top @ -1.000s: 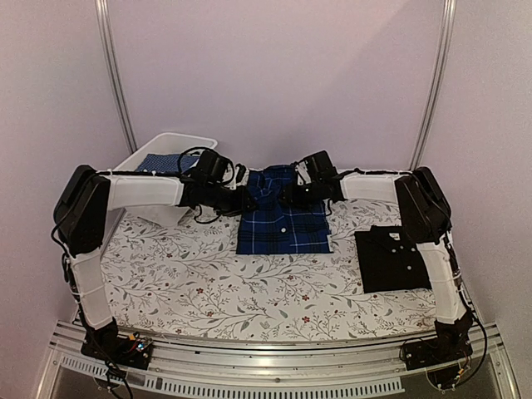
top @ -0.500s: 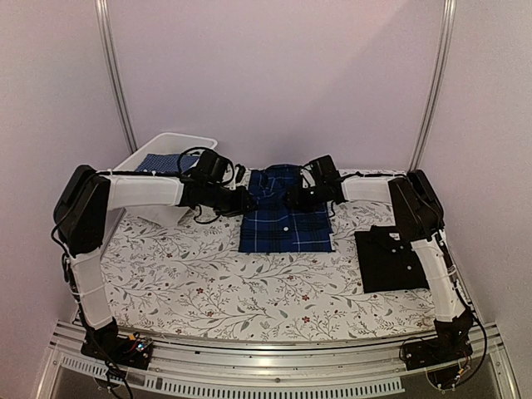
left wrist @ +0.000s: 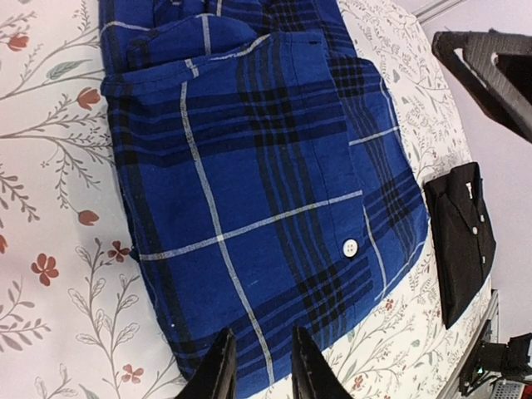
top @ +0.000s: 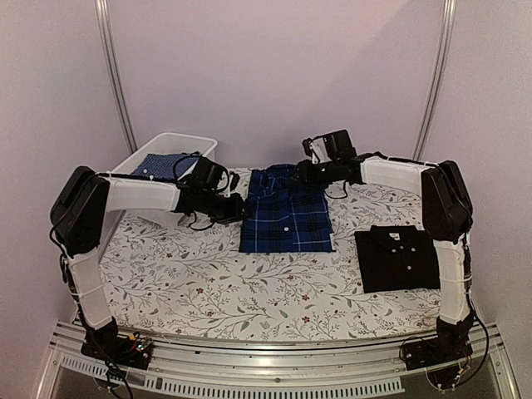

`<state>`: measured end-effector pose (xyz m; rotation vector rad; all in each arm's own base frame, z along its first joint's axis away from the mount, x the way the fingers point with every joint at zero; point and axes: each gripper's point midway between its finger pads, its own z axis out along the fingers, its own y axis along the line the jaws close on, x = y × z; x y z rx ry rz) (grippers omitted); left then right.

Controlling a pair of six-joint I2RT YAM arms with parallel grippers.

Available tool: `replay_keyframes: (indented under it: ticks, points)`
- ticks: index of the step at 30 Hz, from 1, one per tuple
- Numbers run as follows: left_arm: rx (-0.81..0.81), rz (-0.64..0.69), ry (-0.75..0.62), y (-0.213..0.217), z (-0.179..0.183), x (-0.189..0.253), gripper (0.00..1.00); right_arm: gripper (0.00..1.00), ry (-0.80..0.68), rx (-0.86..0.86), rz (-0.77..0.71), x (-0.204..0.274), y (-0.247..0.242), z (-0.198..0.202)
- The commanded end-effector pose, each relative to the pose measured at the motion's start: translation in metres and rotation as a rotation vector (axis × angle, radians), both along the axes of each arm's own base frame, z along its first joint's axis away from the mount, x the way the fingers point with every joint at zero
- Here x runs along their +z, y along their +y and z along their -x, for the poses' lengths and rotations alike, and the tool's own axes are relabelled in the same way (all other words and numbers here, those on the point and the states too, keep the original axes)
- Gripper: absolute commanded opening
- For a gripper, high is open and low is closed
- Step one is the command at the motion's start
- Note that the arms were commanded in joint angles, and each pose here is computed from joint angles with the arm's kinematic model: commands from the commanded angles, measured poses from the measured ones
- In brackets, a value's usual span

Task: Fold and stack the long sleeve shirts
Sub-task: Smooth out the 2/3-rectangle-folded shirt at the center of the board.

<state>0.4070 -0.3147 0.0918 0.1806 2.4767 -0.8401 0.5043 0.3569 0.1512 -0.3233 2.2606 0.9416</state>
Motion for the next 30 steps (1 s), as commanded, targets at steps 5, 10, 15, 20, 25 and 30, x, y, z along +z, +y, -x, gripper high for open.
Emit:
replay_keyframes:
  ticks: [5, 10, 15, 20, 25, 30]
  points:
    - [0.022, 0.033, -0.027, 0.006, -0.006, 0.011, 0.23, 0.29, 0.058, 0.219, -0.070, -0.030, 0.060, 0.034]
    - [0.023, 0.033, -0.016, 0.007, -0.002, 0.006, 0.22, 0.29, 0.104, 0.165, -0.044, -0.071, 0.041, 0.009]
    - [0.026, 0.029, -0.007, 0.012, 0.004, 0.002, 0.22, 0.31, 0.195, 0.121, -0.099, -0.102, 0.015, -0.016]
    - [0.029, 0.025, 0.004, 0.016, 0.008, -0.002, 0.22, 0.32, 0.298, 0.129, -0.135, -0.132, 0.018, -0.013]
    - [0.038, 0.041, 0.013, 0.022, 0.011, -0.003, 0.24, 0.36, 0.274, 0.110, -0.126, -0.109, 0.015, -0.014]
    - [0.030, 0.079, 0.032, 0.024, 0.018, -0.003, 0.25, 0.39, 0.203, 0.099, -0.101, -0.065, 0.006, -0.009]
